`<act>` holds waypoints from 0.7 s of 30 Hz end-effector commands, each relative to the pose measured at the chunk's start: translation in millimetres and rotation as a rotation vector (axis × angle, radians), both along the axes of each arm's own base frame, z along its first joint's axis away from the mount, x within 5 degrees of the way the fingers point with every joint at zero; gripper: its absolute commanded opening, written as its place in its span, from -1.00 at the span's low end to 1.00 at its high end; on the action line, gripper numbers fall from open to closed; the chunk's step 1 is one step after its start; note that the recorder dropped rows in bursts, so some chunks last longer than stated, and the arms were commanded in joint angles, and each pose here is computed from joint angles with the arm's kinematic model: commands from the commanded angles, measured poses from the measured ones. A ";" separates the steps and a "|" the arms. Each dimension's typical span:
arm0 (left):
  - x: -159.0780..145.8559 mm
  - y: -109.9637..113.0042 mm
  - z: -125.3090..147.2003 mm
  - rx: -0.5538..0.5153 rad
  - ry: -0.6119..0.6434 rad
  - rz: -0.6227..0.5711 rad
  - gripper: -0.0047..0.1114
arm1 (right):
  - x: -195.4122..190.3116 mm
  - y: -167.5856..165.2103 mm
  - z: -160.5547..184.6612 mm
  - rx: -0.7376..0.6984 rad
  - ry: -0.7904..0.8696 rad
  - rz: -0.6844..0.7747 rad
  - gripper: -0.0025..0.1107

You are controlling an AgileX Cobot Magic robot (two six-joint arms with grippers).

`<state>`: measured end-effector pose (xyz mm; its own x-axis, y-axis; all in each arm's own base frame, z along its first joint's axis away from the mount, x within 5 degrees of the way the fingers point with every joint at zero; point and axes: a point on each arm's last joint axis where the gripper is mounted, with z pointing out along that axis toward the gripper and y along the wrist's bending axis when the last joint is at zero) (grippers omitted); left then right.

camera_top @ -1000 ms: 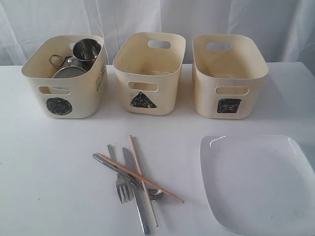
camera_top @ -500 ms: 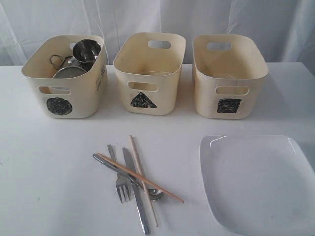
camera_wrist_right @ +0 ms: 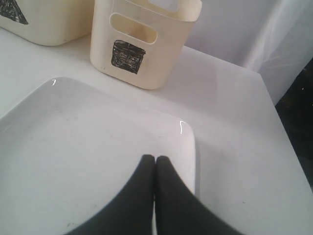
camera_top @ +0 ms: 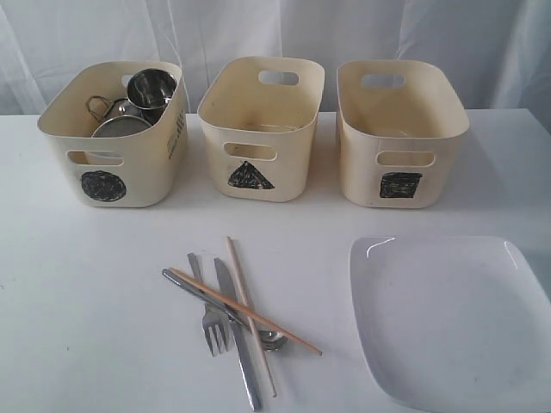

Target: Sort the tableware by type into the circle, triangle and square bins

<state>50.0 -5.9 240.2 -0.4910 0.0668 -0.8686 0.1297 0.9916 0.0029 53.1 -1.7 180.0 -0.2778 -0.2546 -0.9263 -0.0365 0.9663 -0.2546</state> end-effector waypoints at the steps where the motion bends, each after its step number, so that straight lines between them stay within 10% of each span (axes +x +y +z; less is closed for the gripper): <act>1: -0.5 8.0 -0.7 0.124 -0.009 0.026 -0.92 | 0.2 0.4 1.6 0.008 -0.019 0.005 -0.96; 21: -22.3 2.8 4.7 0.195 -0.186 0.037 -0.92 | 0.2 0.4 1.6 0.008 -0.019 0.005 -0.96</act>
